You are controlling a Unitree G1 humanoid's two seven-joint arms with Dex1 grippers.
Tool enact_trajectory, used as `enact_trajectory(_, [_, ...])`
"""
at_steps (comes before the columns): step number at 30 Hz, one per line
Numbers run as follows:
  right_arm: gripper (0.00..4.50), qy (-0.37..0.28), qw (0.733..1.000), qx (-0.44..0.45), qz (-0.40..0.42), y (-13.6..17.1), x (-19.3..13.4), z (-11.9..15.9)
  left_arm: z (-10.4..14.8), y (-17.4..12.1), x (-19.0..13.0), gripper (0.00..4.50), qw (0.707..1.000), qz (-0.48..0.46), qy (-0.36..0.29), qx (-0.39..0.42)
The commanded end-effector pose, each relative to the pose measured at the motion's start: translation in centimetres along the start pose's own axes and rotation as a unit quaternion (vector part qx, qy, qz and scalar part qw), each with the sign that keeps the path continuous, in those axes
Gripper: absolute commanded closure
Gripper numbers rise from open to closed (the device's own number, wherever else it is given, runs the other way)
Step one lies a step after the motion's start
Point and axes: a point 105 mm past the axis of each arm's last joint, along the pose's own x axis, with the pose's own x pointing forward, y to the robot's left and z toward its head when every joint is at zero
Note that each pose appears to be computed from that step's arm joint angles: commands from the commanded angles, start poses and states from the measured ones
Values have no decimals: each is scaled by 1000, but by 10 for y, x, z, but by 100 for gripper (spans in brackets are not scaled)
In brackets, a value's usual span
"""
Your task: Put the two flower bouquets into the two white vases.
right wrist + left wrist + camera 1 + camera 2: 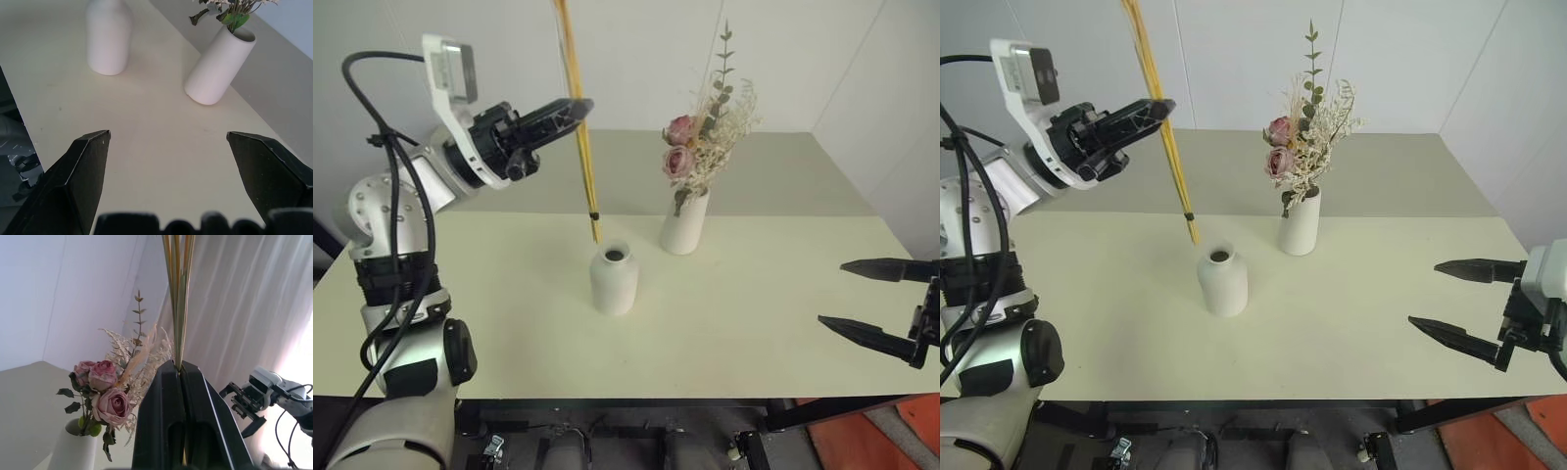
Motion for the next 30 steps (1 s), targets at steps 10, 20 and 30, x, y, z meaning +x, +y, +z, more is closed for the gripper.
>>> enact_trajectory(10, [0,-7,999,-22,-22,3,-9,9,-15,7,20,447,997,-55,14,58])
enact_trajectory(20, [0,1,999,-20,-30,2,-12,5,-45,21,18,447,995,-55,53,64])
enact_trajectory(30, [0,3,999,-28,-39,-1,-13,5,-66,17,1,222,988,-70,125,53])
